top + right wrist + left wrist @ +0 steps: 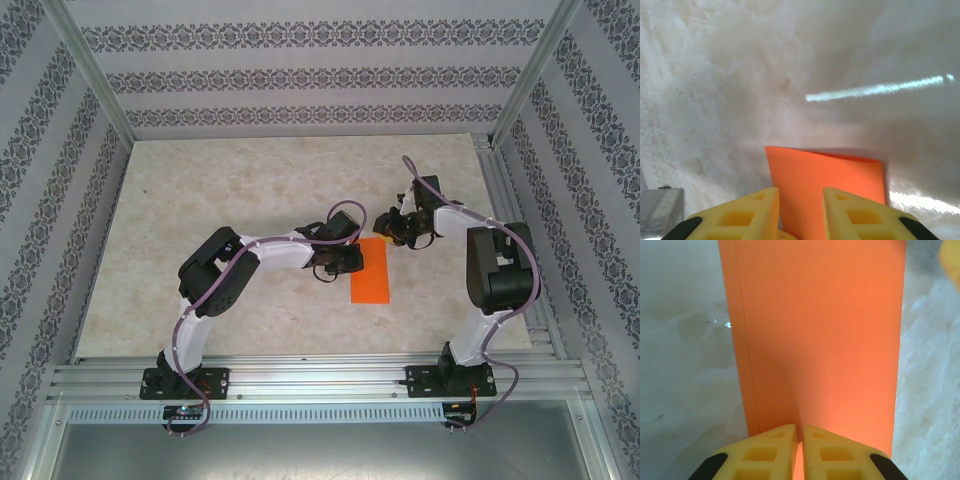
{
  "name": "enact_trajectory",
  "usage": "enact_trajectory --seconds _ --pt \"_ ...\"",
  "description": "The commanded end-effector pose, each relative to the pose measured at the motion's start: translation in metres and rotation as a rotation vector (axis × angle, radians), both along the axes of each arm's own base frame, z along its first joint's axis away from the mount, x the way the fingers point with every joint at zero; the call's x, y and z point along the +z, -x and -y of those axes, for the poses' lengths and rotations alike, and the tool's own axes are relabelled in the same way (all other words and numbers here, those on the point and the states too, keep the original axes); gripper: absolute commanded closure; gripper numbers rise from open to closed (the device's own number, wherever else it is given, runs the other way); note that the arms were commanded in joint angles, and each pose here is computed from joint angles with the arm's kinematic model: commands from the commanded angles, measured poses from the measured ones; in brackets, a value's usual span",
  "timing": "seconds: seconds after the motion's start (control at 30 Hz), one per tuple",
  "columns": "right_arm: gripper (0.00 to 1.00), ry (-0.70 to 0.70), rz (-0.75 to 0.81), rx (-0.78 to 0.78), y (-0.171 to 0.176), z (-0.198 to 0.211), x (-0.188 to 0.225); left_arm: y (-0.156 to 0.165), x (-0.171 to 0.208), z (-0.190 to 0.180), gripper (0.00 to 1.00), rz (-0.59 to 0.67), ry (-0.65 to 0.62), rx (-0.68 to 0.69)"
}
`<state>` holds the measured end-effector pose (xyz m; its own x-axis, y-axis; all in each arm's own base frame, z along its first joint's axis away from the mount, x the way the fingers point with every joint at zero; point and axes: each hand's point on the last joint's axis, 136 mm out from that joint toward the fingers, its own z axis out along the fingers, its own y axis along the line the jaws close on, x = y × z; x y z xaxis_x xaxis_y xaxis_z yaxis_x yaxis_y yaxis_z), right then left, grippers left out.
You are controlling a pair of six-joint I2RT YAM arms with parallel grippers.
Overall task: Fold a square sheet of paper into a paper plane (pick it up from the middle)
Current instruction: Fold the square sheet of paper in half at the center of the table, then rotate the square sheet of paper at the center of the table.
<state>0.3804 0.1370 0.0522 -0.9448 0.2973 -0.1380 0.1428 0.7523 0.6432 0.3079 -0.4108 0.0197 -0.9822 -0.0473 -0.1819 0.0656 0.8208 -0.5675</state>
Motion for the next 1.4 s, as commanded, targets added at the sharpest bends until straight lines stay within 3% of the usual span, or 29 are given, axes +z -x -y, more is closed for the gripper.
enact_trajectory --seconds 0.0,0.33,0.6,0.8,1.0,1.37 --pt "0.71 -0.017 -0.001 0.009 -0.007 -0.002 -0.007 0.021 -0.039 -0.023 0.85 -0.074 -0.149 -0.018" --pt "0.71 0.032 -0.102 -0.026 0.002 0.009 -0.057 0.021 -0.038 -0.023 0.85 -0.074 -0.152 -0.018" --pt "0.61 0.054 0.042 -0.021 0.006 0.018 0.017 0.017 -0.014 -0.019 0.8 -0.039 -0.109 -0.02" --pt "0.55 0.103 0.03 -0.068 0.049 0.028 0.013 0.006 0.052 -0.016 0.66 0.077 -0.007 -0.006" --pt "0.48 0.108 0.033 -0.064 0.076 0.019 0.005 0.001 0.074 -0.051 0.59 0.14 -0.02 0.088" --pt "0.47 0.134 -0.019 -0.018 0.089 0.0 -0.019 0.005 0.061 -0.098 0.59 0.116 -0.057 0.208"
